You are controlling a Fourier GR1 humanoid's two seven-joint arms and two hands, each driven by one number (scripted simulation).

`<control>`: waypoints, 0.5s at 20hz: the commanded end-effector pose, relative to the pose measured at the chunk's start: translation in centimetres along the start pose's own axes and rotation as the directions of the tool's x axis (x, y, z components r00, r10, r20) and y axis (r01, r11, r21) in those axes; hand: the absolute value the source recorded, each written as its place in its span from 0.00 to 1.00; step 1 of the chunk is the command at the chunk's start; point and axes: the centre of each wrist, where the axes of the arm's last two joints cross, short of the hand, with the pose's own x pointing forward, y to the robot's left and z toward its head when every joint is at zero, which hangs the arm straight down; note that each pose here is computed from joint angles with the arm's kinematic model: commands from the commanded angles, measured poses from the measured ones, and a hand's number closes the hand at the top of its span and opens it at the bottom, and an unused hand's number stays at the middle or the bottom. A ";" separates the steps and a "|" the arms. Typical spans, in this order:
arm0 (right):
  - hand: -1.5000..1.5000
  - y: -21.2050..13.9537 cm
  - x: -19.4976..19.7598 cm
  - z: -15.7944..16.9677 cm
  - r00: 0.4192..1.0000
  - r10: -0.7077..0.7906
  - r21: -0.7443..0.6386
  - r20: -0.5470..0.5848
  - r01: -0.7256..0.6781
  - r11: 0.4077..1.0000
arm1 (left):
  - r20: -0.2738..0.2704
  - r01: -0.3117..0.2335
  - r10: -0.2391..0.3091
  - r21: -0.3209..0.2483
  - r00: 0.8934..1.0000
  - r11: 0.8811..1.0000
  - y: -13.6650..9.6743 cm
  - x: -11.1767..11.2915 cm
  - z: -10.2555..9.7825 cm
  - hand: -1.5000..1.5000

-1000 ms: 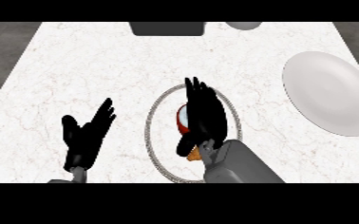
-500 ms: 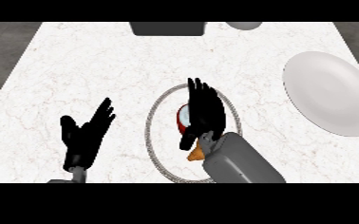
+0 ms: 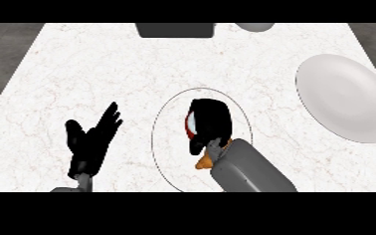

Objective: Pick the can from the placemat and place it in the plate

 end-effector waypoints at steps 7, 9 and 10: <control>1.00 0.7 -0.1 -0.2 0.999 0.002 -0.191 -0.034 -0.008 0.981 | -0.017 0.001 -0.002 -0.014 1.000 1.000 -0.4 0.2 -0.9 0.50; 1.00 -2.0 -1.0 -3.5 0.973 -0.126 -0.298 -0.192 0.064 0.952 | -0.017 -0.006 0.006 -0.017 1.000 1.000 0.1 0.7 -0.3 0.50; 1.00 -2.7 -0.7 -3.8 0.944 -0.190 -0.347 -0.268 0.090 0.933 | -0.004 0.012 -0.013 -0.031 1.000 0.999 -0.4 0.6 -0.4 0.50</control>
